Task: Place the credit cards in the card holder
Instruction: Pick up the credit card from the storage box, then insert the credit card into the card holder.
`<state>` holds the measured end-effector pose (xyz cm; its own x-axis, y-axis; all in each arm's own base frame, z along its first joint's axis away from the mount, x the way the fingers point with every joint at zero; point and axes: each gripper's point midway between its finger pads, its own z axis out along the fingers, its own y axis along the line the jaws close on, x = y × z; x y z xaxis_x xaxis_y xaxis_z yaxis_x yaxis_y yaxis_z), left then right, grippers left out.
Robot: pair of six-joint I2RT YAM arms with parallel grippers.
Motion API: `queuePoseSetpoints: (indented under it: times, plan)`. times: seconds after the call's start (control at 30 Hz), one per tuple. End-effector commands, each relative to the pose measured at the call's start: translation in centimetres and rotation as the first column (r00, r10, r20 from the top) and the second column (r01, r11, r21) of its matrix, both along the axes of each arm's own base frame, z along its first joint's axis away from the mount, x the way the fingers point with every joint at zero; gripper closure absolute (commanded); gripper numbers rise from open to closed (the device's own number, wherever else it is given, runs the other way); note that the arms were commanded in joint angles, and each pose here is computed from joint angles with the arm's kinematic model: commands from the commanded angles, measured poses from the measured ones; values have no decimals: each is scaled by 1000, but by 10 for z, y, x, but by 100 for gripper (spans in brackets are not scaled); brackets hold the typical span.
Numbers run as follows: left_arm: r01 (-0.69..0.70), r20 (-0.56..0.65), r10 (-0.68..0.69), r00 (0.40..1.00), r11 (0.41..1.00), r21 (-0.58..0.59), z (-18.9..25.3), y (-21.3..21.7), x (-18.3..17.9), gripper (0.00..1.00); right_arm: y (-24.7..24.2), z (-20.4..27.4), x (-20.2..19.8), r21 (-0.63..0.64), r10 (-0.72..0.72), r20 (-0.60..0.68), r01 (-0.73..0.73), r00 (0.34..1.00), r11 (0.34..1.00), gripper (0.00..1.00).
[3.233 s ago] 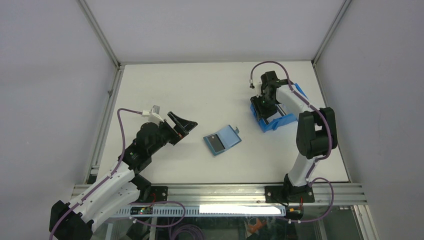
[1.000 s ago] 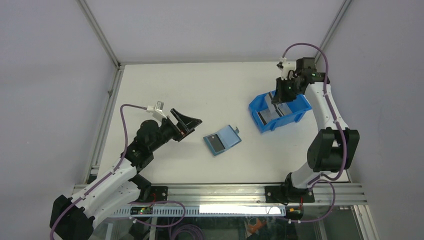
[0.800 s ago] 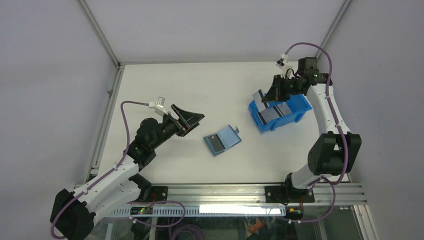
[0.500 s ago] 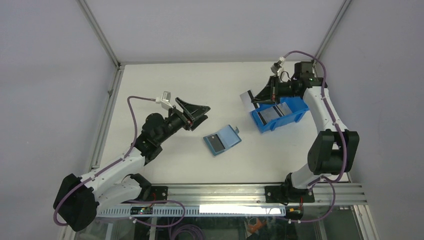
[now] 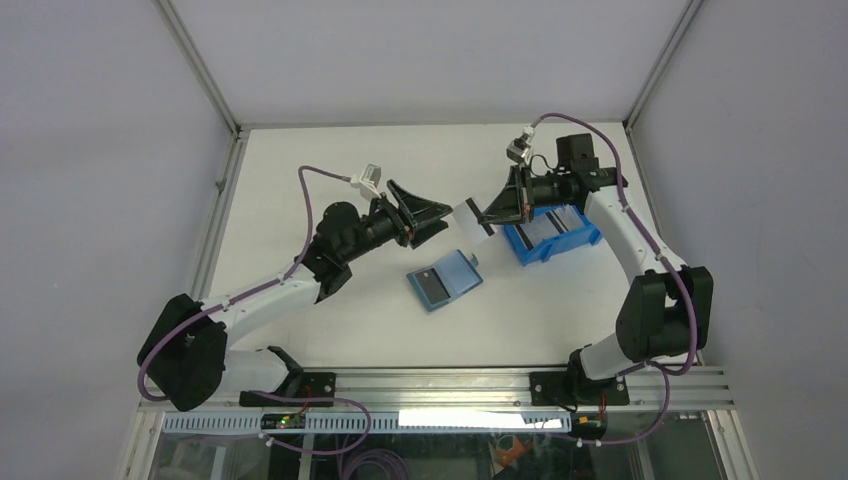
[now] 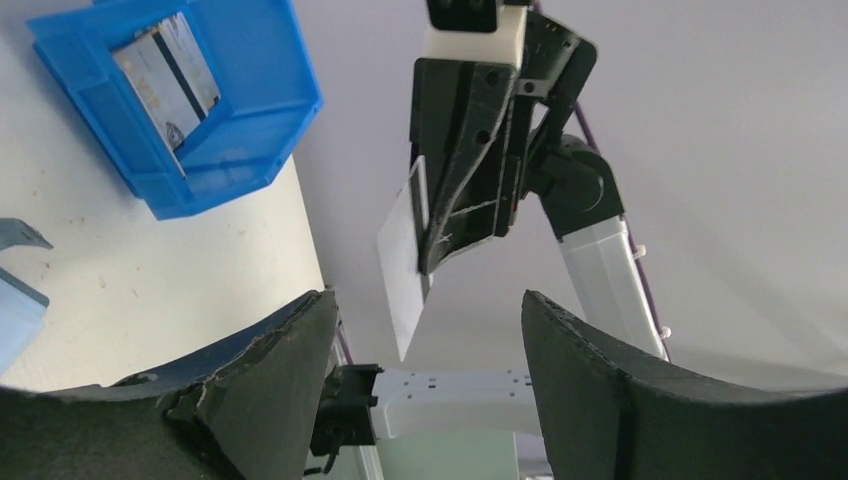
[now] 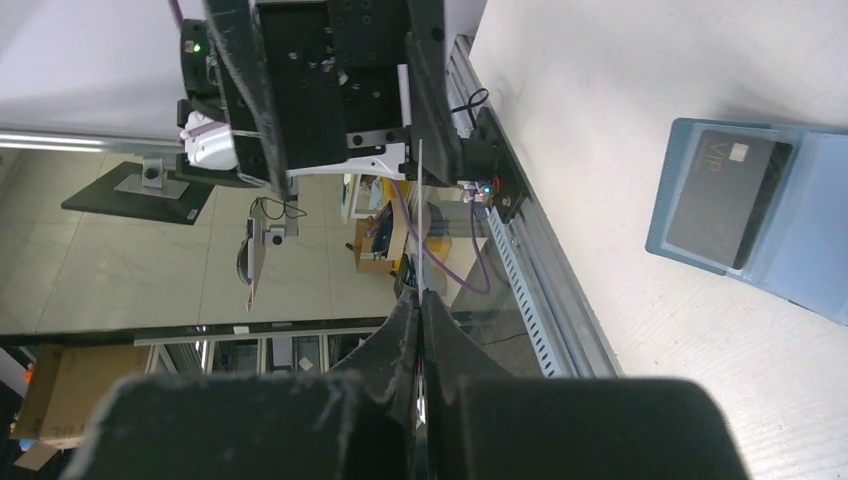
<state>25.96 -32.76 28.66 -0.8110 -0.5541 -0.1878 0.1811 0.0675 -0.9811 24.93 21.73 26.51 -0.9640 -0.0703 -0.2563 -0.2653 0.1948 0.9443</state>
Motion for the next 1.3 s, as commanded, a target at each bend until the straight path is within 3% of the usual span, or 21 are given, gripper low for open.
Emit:
queuePoseSetpoints:
  times: [0.0, 0.1, 0.2, 0.23, 0.3, 0.33, 0.5, 0.73, 0.87, 1.07, 1.17, 1.27]
  plan:
    - [89, 51, -87, 995, 995, -35, 21, -13, -11, 31, 8, 23, -18, 63, 72, 83, -78, 994, 995, 100]
    - [122, 50, -120, 992, 992, -30, 21, -19, -14, 35, 14, 24, -25, 75, 110, 86, -116, 990, 990, 100]
    - [161, 61, -159, 985, 986, -33, 26, -26, -16, 49, 19, 23, -30, 78, 138, 86, -145, 987, 986, 100]
    - [178, 67, -175, 982, 983, -37, 28, -29, -18, 59, 21, 22, -31, 78, 143, 86, -150, 986, 986, 100]
    - [211, 75, -207, 975, 977, -43, 29, -32, -20, 90, 22, 22, -31, 78, 148, 88, -155, 985, 985, 100]
    - [224, 77, -220, 972, 974, -45, 28, -34, -21, 100, 22, 22, -30, 77, 148, 92, -156, 985, 985, 100]
    - [278, 89, -274, 958, 960, -36, 24, -36, -30, 100, 21, 17, -29, 38, 145, 120, -150, 982, 988, 100]
    - [292, 114, -292, 950, 956, 15, 8, -31, -38, 100, 16, 1, -34, -75, 161, 179, -150, 971, 986, 70]
    - [245, 158, -248, 956, 969, 34, 7, -24, -36, 100, 17, -15, -52, -186, 256, 238, -214, 937, 959, 66]
    - [201, 206, -201, 958, 979, 20, 14, -17, -31, 100, 24, -17, -73, -183, 330, 250, -290, 910, 939, 72]
    - [212, 221, -209, 953, 977, 10, 16, -16, -33, 100, 26, -12, -76, -167, 340, 264, -305, 903, 938, 91]
    - [284, 227, -277, 934, 959, -1, 17, -17, -44, 80, 27, -5, -78, -143, 343, 279, -314, 897, 938, 100]
